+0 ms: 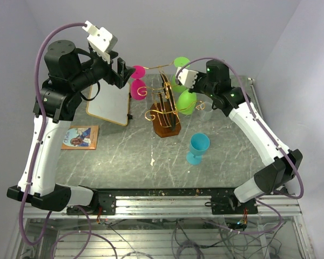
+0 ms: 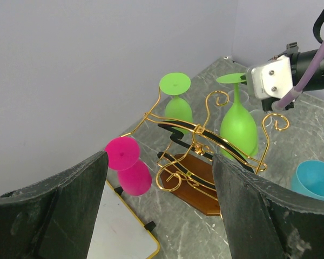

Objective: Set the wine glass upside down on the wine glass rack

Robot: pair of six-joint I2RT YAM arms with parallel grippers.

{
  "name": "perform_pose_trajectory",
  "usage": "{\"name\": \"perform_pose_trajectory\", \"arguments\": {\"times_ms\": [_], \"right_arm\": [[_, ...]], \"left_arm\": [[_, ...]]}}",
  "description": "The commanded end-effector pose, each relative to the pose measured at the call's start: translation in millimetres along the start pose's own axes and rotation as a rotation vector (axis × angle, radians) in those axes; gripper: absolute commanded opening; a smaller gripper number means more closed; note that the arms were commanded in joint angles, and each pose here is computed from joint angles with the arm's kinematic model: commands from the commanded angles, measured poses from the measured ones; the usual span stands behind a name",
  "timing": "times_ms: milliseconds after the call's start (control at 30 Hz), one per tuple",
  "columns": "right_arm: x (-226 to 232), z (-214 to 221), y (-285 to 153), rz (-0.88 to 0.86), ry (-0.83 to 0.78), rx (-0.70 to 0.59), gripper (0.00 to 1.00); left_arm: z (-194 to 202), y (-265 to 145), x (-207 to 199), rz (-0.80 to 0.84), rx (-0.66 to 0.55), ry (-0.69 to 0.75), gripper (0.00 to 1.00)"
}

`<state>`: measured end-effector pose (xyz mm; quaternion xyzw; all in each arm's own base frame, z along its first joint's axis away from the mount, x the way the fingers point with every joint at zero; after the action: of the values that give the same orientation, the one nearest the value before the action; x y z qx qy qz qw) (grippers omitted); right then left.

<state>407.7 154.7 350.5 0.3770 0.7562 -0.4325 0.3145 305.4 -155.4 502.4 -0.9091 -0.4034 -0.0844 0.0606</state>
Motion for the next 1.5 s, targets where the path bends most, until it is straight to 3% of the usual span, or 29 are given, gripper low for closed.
{"name": "perform_pose_trajectory", "arguments": {"times_ms": [0, 500, 1467], "right_arm": [[-2.1, -9.1, 5.6, 0.026, -0.062, 0.002, 0.00], [13.1, -21.9, 20.6, 0.060, -0.218, 0.071, 0.00], [19.4, -21.6, 33.9, 0.106, -0.287, 0.116, 0.00]], "left_arm": [[-5.7, -2.5, -0.2, 0.011, -0.027, 0.013, 0.88], [-4.5, -2.2, 0.2, 0.011, -0.024, 0.014, 0.88], [-2.3, -2.0, -0.8, 0.020, -0.022, 0.011, 0.88]]}}
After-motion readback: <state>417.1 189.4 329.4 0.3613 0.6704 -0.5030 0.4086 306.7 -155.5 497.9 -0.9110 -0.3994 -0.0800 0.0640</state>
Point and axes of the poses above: each gripper's point midway between its finger pads, its own y axis out along the fingers, its own x axis along the line the jaws close on, z = x × y, the point moved 3 cm from there along -y, back along the fingers, and after that the axes turned 2 degrees about y, right-handed, at the moved point
